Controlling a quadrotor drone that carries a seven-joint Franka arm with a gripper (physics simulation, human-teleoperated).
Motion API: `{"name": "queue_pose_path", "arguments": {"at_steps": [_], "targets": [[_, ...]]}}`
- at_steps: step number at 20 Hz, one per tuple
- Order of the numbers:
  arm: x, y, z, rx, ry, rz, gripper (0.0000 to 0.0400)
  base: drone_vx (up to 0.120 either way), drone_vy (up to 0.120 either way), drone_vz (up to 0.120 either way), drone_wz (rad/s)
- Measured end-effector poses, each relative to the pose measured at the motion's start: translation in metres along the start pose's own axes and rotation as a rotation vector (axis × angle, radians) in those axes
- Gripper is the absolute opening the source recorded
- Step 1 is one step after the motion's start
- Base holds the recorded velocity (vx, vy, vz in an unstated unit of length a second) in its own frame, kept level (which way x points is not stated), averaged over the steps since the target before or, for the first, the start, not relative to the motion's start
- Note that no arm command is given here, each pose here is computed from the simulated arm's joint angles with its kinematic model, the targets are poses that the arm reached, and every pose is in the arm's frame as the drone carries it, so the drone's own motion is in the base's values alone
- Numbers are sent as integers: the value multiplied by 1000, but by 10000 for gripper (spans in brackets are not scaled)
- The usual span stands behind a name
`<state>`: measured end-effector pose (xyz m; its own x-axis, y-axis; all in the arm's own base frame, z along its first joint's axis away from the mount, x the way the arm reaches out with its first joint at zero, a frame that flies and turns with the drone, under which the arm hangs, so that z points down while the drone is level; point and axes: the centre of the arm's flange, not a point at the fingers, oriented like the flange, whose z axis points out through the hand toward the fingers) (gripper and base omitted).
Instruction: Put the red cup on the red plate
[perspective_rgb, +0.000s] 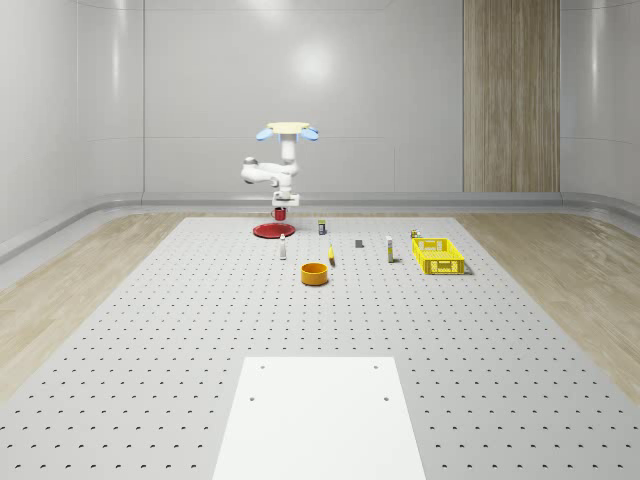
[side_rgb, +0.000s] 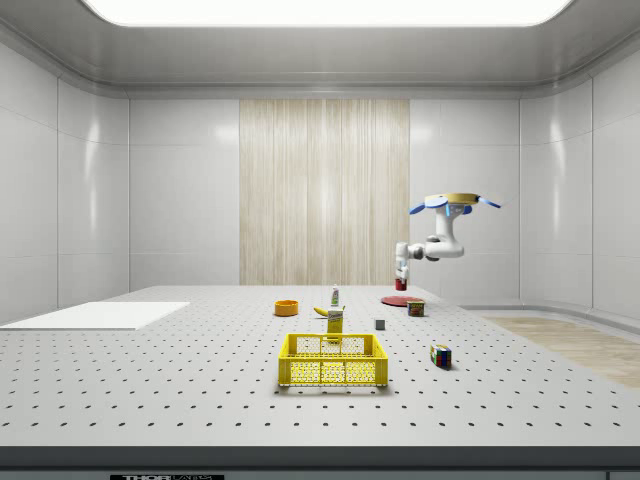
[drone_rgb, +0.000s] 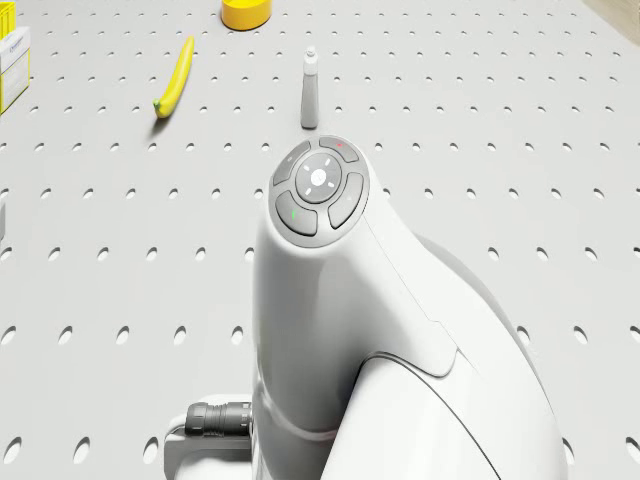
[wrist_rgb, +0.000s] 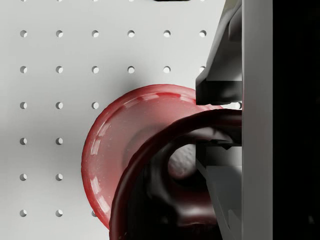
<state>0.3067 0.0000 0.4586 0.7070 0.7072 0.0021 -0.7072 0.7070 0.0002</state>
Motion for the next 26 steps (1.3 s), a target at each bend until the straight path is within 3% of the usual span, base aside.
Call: {"name": "queue_pose_path", "arguments": {"at_steps": [5,9,26], "targets": [[0,0,0,0,0,0,100,-16,-120,0,0],[0,0,7,0,0,0,100,0,0,0,0],[0,0,76,0,0,0,100,0,0,0,0]]}}
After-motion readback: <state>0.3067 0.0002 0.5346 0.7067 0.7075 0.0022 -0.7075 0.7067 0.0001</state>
